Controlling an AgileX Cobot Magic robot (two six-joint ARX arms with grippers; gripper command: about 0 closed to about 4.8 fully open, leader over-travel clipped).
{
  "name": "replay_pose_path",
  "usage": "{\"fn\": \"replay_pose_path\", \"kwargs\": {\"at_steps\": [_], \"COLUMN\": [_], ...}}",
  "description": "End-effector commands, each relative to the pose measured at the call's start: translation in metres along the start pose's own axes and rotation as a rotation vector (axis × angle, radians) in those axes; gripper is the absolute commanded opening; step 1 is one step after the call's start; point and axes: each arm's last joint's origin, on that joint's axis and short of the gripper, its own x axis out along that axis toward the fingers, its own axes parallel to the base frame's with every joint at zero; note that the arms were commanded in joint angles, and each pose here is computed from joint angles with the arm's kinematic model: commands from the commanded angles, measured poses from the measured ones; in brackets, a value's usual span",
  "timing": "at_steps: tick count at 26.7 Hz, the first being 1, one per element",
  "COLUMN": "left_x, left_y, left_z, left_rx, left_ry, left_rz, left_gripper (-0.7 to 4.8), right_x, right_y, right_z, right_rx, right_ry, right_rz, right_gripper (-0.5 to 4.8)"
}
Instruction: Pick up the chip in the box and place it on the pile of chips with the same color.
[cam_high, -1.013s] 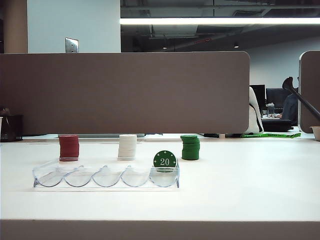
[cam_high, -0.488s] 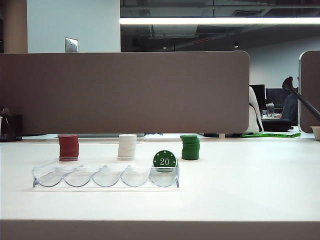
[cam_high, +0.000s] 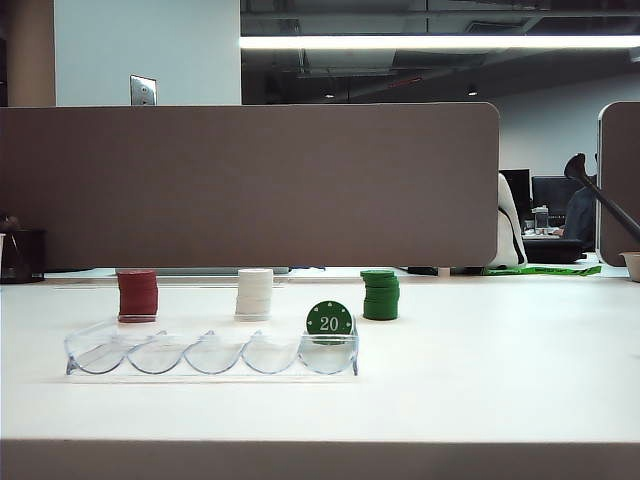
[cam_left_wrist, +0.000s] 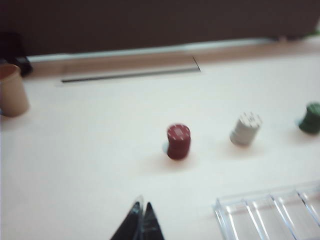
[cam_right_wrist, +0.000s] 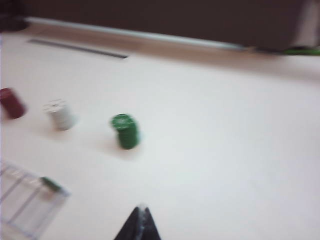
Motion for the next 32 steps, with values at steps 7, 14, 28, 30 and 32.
{"fn": "replay_pose_path", "kwargs": {"at_steps": [7, 14, 28, 30, 32], "left_x": [0.036, 0.063, 0.096, 0.098, 0.099], "left_y": [0.003, 0.003, -0.023, -0.023, -0.023], "left_z": [0.023, 0.021, 0.033, 0.033, 0.033], "left_rx": [0.102, 0.053, 0.140, 0.141, 0.141], "left_ry": [0.183, 0.283, 0.131, 0.132, 0.126], "left_rz": [-0.202, -0.265, -0.389, -0.390, -0.389], "left_gripper": [-0.06, -0.06, -0.06, -0.06, -0.06], "right_x": [0.074, 0.108, 0.124, 0.124, 0.125], "right_y": [0.032, 0.054, 0.051, 0.051, 0.051], "right_z": [0.026, 0.031, 0.024, 0.025, 0.025], "right_rx": [-0.113, -0.162, -0.126, -0.127, -0.127], "right_ry": [0.170, 0.207, 0.240, 0.230, 0.220], "right_rz": [0.306, 0.206, 0.101, 0.101, 0.101], "right_gripper": [-0.06, -0.06, -0.06, -0.06, -0.06]}}
